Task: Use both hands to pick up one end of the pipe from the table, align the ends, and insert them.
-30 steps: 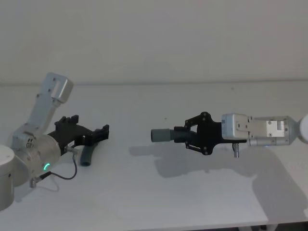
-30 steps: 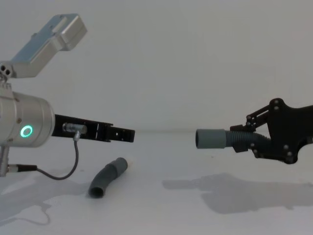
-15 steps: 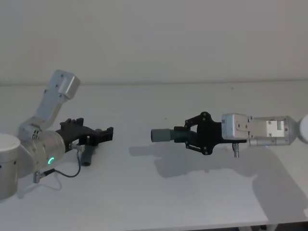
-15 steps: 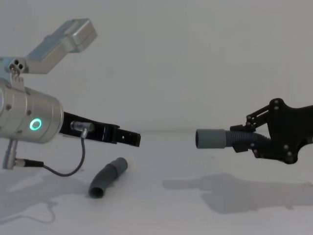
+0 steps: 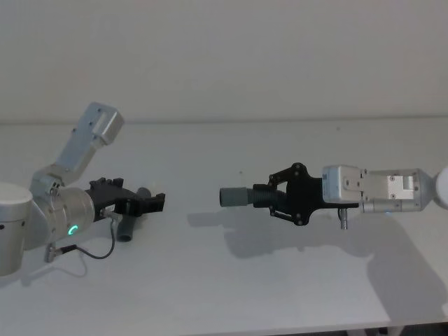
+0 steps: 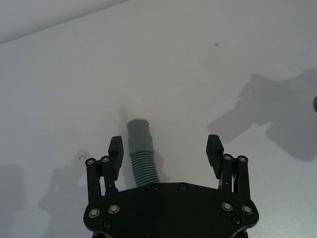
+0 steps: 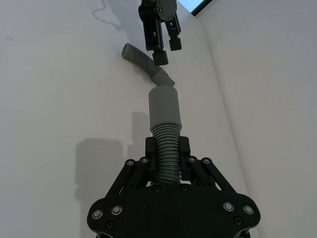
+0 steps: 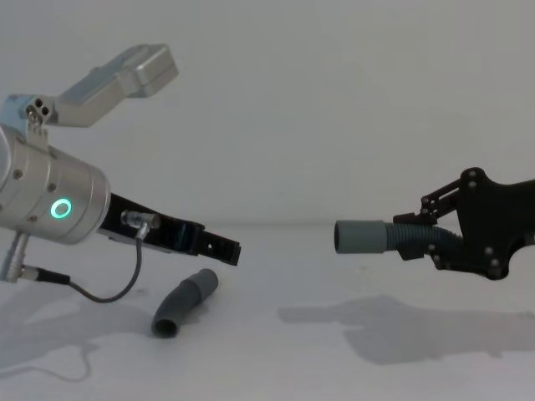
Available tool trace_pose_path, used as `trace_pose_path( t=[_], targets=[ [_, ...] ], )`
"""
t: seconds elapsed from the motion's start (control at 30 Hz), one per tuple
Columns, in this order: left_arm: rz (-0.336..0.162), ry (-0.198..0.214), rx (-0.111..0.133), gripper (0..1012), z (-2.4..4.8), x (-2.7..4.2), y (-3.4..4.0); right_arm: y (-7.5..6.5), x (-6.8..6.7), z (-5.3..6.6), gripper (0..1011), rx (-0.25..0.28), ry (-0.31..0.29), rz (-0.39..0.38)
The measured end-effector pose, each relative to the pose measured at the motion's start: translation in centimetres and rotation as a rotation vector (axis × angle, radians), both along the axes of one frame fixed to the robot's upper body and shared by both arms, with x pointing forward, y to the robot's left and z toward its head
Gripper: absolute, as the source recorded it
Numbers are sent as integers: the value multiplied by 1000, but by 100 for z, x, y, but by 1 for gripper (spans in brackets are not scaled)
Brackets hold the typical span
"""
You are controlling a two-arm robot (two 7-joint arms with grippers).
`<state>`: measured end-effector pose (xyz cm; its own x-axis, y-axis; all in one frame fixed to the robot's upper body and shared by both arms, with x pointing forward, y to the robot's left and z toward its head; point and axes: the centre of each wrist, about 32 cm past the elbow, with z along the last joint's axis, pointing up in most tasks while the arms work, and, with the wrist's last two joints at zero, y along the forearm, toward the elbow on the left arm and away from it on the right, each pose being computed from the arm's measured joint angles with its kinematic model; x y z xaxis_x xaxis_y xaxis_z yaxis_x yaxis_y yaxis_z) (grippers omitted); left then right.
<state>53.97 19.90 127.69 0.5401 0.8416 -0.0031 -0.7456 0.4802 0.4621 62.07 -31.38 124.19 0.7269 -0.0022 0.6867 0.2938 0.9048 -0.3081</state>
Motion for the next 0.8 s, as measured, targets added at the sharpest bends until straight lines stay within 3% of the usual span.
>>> trace_pose_path(
  t=[0.43,0.8],
  targets=[
    [-20,21,35,1001,-6,69,7,0,0,0,233,0,0,0],
    [-32,37,55,1001,-71,123,-56,0,0,0,233,0,0,0]
  ],
)
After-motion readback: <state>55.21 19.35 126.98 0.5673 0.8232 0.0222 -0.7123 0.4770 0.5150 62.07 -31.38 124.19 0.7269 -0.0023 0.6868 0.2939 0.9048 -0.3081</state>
